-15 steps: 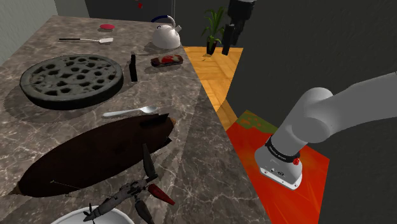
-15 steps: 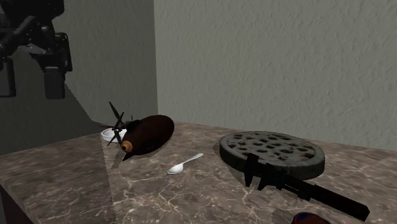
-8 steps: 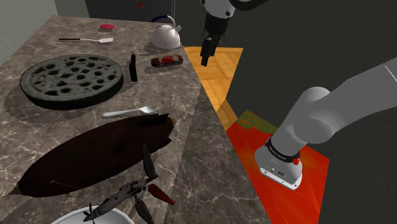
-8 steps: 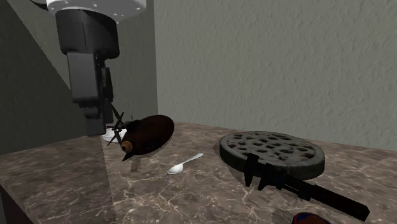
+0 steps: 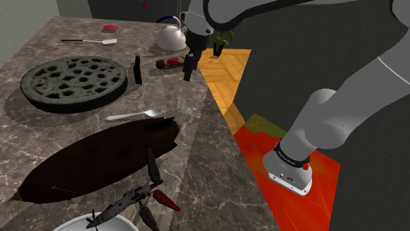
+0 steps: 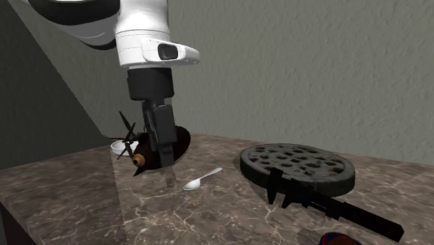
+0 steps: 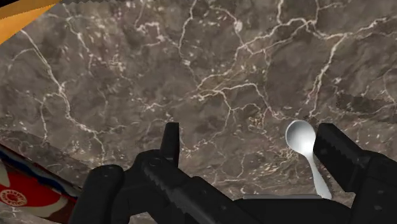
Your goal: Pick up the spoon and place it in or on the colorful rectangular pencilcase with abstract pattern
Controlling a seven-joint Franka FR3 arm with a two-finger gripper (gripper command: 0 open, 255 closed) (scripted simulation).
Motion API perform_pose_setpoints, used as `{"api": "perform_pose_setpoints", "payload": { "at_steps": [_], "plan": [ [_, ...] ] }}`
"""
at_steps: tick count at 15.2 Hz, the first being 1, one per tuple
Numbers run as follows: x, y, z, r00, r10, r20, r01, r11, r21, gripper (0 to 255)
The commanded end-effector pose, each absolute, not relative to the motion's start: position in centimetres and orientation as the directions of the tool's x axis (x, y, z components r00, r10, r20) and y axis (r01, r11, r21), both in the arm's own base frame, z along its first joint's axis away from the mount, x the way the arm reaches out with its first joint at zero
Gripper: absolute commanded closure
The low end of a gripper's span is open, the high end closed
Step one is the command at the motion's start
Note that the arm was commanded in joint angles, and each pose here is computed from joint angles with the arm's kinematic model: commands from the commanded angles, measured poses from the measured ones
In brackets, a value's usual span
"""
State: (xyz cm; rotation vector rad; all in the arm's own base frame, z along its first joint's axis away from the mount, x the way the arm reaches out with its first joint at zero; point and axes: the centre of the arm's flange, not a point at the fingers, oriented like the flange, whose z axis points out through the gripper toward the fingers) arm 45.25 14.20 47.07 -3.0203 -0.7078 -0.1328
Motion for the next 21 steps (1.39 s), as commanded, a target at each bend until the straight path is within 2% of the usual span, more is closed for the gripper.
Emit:
{"api": "perform_pose_setpoints", "payload": {
  "at_steps": [1, 17, 21],
  "plan": [
    [46.5, 16.2, 45.9, 0.876, 0.471, 0.105, 0.476, -0.879, -0.030, 0],
    [53.3, 31.9, 37.4, 0.714, 0.666, 0.218, 0.696, -0.708, -0.119, 0],
    [53.6, 32.8, 35.6, 0.708, 0.671, 0.222, 0.703, -0.701, -0.121, 0]
  ]
}}
